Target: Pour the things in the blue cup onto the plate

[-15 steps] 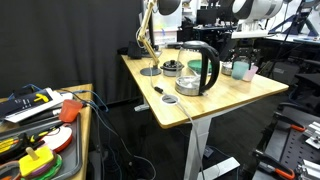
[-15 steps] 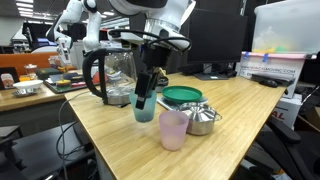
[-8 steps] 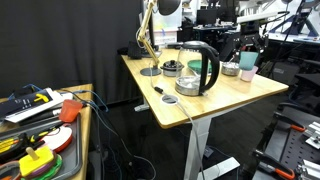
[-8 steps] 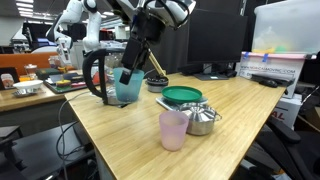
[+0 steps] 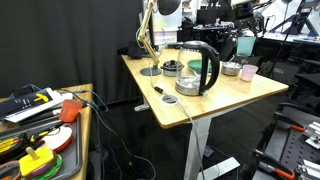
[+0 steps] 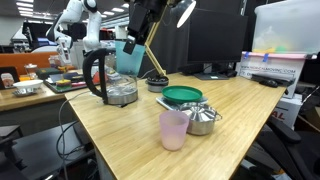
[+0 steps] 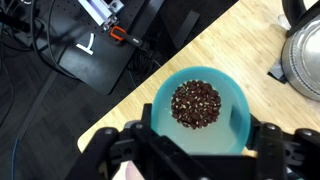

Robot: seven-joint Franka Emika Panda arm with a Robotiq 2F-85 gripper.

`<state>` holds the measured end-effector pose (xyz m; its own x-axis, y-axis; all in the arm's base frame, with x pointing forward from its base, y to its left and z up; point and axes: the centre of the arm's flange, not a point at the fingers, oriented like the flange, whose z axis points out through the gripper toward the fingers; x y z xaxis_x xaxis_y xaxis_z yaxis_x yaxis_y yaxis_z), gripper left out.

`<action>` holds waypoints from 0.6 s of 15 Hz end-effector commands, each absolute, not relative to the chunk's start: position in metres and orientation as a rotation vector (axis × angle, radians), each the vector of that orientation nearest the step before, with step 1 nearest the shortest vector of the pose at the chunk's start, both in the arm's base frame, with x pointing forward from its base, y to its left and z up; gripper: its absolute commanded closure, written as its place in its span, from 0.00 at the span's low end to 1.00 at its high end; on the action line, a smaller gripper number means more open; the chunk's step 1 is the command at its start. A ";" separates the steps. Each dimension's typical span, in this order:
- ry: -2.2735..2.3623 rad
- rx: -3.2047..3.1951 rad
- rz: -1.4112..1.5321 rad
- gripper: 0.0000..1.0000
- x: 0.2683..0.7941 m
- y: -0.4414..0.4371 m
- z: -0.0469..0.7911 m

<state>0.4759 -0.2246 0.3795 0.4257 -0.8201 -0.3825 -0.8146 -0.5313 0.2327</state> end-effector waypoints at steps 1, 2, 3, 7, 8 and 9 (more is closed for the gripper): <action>-1.511 2.642 -0.726 0.21 0.476 -0.225 0.377; -1.509 2.639 -0.734 0.21 0.476 -0.226 0.374; -1.507 2.638 -0.739 0.21 0.476 -0.226 0.373; -1.506 2.639 -0.737 0.21 0.477 -0.226 0.373; -1.506 2.639 -0.737 0.21 0.477 -0.226 0.373; -1.506 2.639 -0.737 0.21 0.477 -0.226 0.373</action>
<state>0.4766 -0.2261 0.3733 0.4250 -0.8166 -0.3906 -0.8094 -0.5360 0.2398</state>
